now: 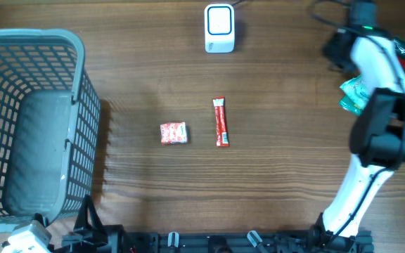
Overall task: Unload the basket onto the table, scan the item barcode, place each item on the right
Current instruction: 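Drop the tube at the right table edge, then reach the right gripper to the red stick sachet and grasp it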
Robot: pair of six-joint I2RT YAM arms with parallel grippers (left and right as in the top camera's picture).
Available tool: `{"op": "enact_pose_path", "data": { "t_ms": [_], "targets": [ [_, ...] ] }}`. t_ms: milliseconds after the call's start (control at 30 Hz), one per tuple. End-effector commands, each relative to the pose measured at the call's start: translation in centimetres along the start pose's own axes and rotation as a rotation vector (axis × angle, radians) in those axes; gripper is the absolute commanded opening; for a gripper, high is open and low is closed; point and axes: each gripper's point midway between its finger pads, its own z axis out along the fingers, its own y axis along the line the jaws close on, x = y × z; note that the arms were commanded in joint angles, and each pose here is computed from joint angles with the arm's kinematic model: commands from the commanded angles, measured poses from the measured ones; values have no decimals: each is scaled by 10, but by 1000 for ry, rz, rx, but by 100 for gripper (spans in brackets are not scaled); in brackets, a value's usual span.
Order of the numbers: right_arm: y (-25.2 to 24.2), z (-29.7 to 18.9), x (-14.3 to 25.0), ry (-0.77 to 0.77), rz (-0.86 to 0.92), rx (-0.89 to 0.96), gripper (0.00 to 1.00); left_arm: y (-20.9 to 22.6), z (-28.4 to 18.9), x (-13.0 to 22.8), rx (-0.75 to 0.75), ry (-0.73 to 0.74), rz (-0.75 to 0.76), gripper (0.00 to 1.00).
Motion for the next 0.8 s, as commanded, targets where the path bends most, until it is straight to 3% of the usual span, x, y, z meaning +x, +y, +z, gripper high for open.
{"op": "enact_pose_path", "data": {
  "t_ms": [0, 100, 167, 467, 633, 767],
  "targets": [
    [-56, -11, -28, -46, 67, 62, 23, -1, -1, -1, 13, -8, -2, 100],
    [-86, -9, -38, -37, 125, 58, 37, -1, -1, -1, 13, -7, -2, 100],
    [-78, -13, -40, -4, 76, -69, 100, -1, -1, -1, 13, -7, -2, 100],
    [1, -127, -38, 30, 32, -329, 99, -1, -1, -1, 13, -8, -2, 100],
    [45, -200, 21, 109, -47, -352, 100, -1, -1, -1, 13, -8, -2, 100],
    [74, -212, 86, 264, -145, -329, 100, -1, -1, -1, 13, -7, -2, 100]
  ]
}}
